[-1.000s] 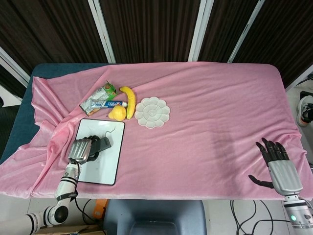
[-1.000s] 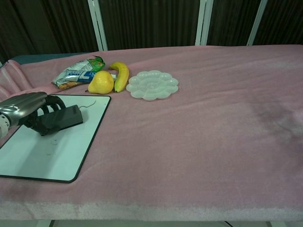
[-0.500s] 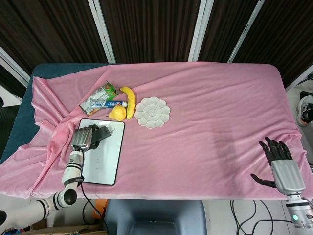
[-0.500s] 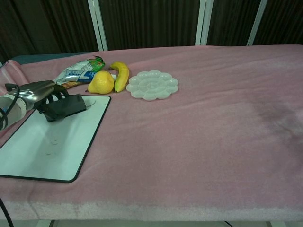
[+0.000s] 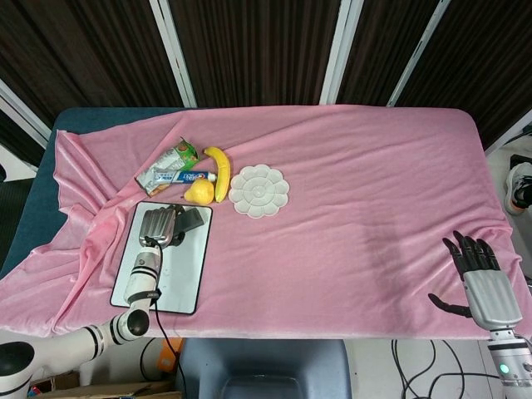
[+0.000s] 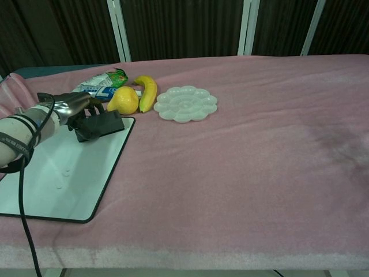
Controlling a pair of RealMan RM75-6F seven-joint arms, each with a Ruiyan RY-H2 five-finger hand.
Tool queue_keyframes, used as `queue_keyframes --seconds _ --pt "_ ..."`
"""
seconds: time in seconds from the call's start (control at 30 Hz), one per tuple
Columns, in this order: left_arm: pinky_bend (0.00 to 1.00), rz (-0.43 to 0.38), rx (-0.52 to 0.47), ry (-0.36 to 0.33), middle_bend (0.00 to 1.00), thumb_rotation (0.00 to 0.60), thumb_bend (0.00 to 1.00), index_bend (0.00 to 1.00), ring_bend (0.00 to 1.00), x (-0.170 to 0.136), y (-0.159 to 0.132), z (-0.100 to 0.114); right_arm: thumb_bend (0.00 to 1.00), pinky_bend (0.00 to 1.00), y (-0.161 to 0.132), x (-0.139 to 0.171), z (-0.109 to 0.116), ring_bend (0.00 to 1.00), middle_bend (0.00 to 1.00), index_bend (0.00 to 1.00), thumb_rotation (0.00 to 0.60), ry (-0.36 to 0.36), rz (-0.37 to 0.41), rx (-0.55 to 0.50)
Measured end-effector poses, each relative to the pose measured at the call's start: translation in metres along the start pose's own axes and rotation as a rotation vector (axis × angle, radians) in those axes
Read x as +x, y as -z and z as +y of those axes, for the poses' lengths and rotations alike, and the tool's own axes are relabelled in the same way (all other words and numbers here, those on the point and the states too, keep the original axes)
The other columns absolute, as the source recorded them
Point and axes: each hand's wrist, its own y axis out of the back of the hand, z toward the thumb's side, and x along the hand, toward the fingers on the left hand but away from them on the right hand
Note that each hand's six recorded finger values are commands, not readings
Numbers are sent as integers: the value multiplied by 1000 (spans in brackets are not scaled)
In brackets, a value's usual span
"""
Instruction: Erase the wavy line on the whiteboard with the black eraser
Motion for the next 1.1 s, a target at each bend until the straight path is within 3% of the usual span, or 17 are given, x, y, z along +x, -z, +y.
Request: queue_keyframes --seconds 0.27,0.47,0.7,0.9,1.0,1.1 --pt "580 1 -11 -9 749 600 723 665 619 7 -13 6 316 71 0 1 0 0 0 0 600 -1 2 3" --pt "579 43 -5 -58 749 600 722 665 619 15 -7 23 317 71 -1 2 -1 0 0 0 600 -9 10 9" --pt "575 102 25 -122 749 600 718 664 618 11 18 48 317 71 -4 4 -2 0 0 0 600 -11 23 10" --pt "544 108 32 -151 745 600 708 659 614 -13 36 65 316 71 -7 6 -3 0 0 0 600 -18 39 8" --pt "520 138 55 -163 729 600 702 648 613 -34 61 73 317 71 -9 6 -5 0 0 0 600 -24 47 12" --pt "490 189 107 -155 666 600 684 608 611 -52 93 68 316 71 -13 6 -9 0 0 0 600 -38 55 20"
